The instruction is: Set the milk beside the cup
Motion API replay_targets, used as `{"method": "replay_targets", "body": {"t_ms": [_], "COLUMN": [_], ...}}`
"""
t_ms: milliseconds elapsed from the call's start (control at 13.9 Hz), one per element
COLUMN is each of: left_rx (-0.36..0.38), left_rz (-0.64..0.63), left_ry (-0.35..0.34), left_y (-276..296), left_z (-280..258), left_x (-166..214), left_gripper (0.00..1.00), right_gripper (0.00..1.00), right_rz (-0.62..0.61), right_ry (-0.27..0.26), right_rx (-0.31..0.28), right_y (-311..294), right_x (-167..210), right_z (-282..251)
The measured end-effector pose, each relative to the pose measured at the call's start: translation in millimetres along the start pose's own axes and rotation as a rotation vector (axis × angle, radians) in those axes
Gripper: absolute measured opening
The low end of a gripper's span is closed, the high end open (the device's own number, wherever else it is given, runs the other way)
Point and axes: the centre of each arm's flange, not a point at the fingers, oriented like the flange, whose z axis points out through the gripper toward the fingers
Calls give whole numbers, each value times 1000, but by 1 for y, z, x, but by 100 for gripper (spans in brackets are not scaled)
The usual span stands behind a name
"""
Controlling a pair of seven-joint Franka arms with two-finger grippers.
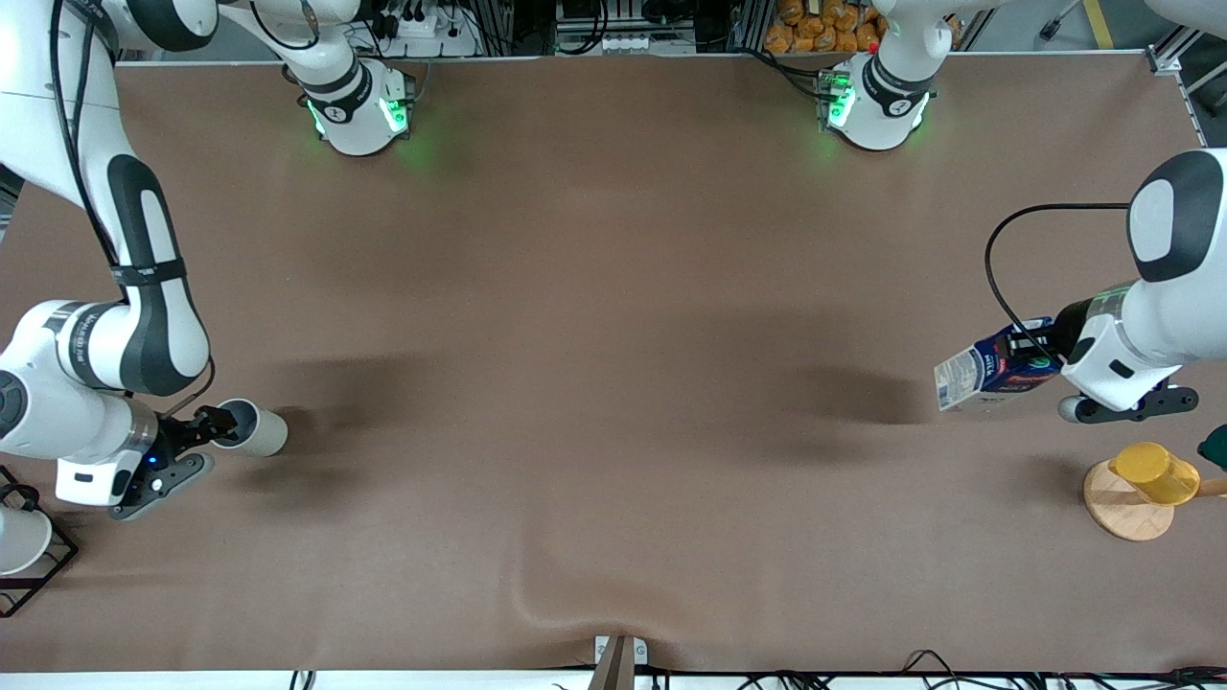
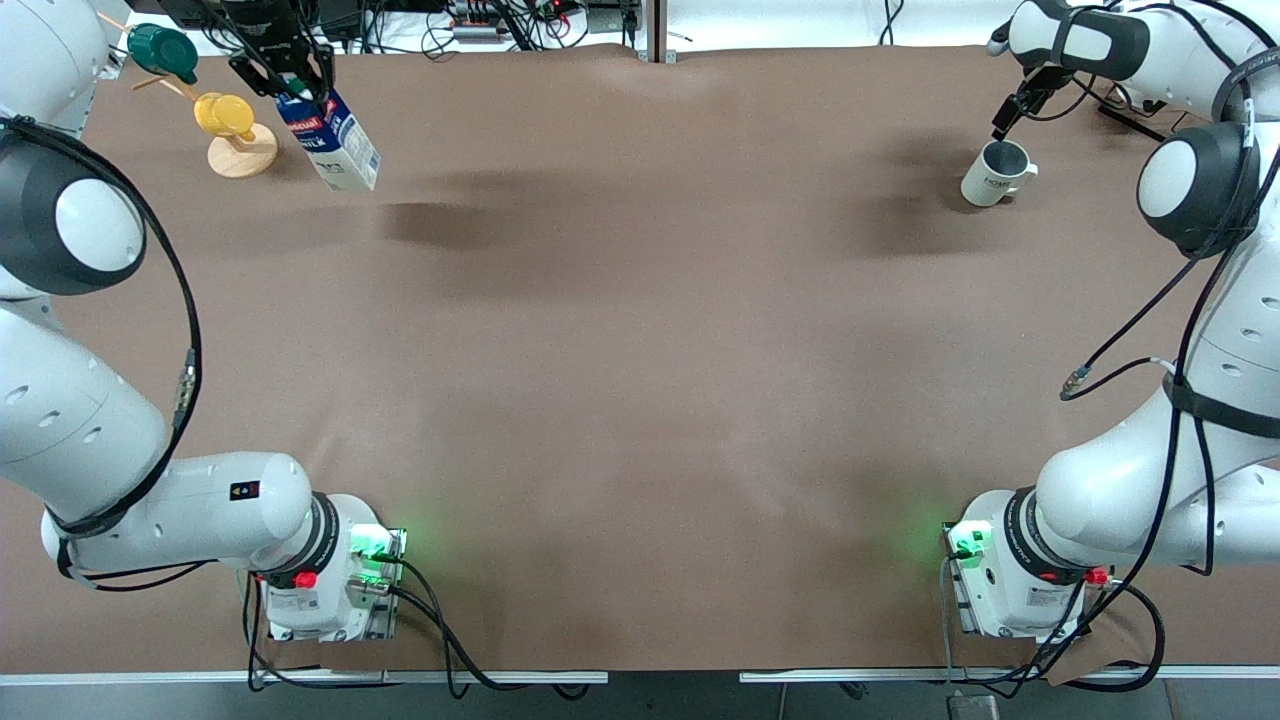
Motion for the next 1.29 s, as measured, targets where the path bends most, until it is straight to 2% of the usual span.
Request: {"method": "replay_targets", "body": {"t_ms": [215, 430, 933, 1004, 1291], "left_rx": [0, 2, 3, 3, 4], "left_rz": [11, 17, 13, 13, 13], "left_ry": [-6, -7, -9, -9, -10], "left_y": [10, 21, 22, 22, 22], "left_z": [-14, -15, -15, -15, -15], "left_x": [-6, -8, -8, -8, -9], "left_gripper": [40, 40, 40, 40, 40], "right_gripper": [100, 100, 97, 90, 45], "right_rz": [-13, -105, -145, -145, -145], "right_ry": [-10, -42, -30, -30, -32], "right_rx": [-5, -7, -17, -17, -15], "right_y": [4, 7, 7, 6, 6], "right_x": [-4, -10, -15, -15, -16], "right_z": [7, 22, 51, 54, 56]}}
